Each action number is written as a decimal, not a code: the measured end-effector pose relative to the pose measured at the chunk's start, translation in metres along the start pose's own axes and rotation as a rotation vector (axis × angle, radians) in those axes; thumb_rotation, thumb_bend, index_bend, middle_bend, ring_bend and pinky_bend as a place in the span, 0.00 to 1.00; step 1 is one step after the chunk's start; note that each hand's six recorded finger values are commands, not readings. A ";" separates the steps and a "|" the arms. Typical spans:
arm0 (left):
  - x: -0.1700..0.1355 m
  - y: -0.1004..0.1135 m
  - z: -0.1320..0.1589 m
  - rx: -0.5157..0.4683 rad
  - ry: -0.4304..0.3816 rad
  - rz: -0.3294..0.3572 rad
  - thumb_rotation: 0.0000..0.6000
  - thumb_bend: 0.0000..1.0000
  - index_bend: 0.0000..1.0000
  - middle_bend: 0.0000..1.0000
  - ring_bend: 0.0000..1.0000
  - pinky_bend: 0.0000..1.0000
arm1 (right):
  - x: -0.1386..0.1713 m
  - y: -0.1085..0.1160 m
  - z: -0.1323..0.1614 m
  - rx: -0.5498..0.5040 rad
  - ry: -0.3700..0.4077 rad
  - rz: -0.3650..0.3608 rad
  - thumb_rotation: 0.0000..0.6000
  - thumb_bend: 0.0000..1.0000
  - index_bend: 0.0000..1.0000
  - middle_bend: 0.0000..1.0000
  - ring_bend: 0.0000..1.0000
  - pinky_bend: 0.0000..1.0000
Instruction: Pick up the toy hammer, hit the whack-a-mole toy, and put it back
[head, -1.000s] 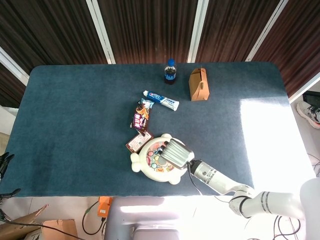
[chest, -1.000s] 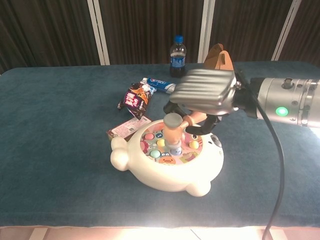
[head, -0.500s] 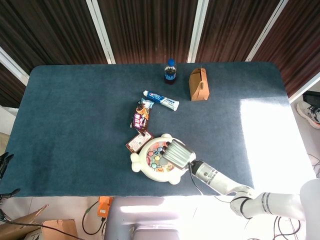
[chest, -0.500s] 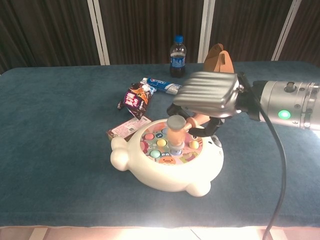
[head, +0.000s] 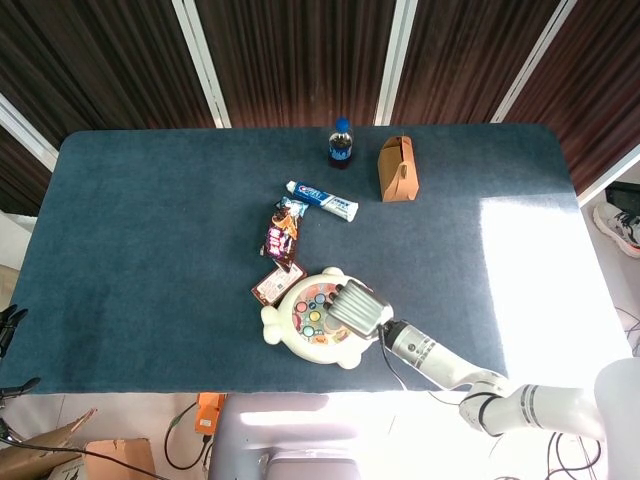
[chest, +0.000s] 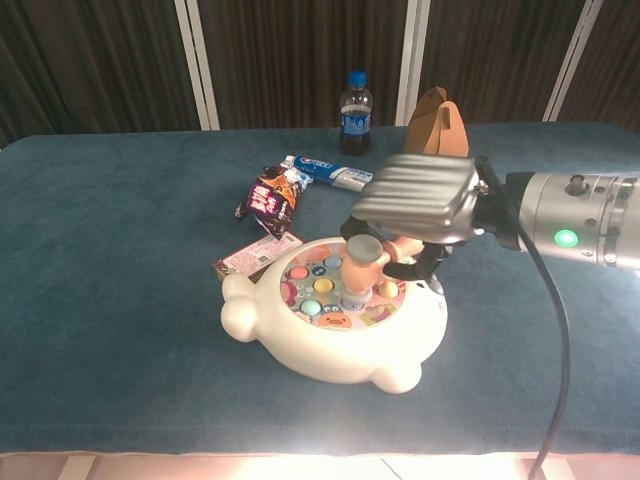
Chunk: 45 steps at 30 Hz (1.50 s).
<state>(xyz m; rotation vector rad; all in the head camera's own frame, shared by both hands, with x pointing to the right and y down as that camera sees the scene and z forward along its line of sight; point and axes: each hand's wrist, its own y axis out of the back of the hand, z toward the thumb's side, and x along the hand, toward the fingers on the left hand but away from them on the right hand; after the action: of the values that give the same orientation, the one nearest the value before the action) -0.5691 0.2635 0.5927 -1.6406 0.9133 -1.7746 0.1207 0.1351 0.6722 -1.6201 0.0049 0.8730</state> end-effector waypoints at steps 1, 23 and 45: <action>0.000 0.000 0.000 0.000 0.000 0.001 1.00 0.10 0.01 0.00 0.00 0.08 | 0.000 0.001 -0.001 -0.005 -0.003 -0.005 1.00 0.55 1.00 0.75 0.68 0.73; 0.000 -0.001 0.001 0.004 -0.001 -0.006 1.00 0.10 0.01 0.00 0.00 0.08 | -0.007 -0.001 -0.034 -0.070 -0.103 -0.014 1.00 0.55 1.00 0.75 0.68 0.73; -0.001 0.000 -0.001 -0.003 -0.002 -0.004 1.00 0.10 0.01 0.00 0.00 0.08 | 0.002 -0.005 -0.047 -0.113 -0.140 -0.031 1.00 0.55 1.00 0.75 0.68 0.73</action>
<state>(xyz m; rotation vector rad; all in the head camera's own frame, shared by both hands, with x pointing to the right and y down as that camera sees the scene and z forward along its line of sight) -0.5702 0.2644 0.5922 -1.6468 0.9121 -1.7753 0.1487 0.0974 0.6748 -1.6560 -0.1701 0.9754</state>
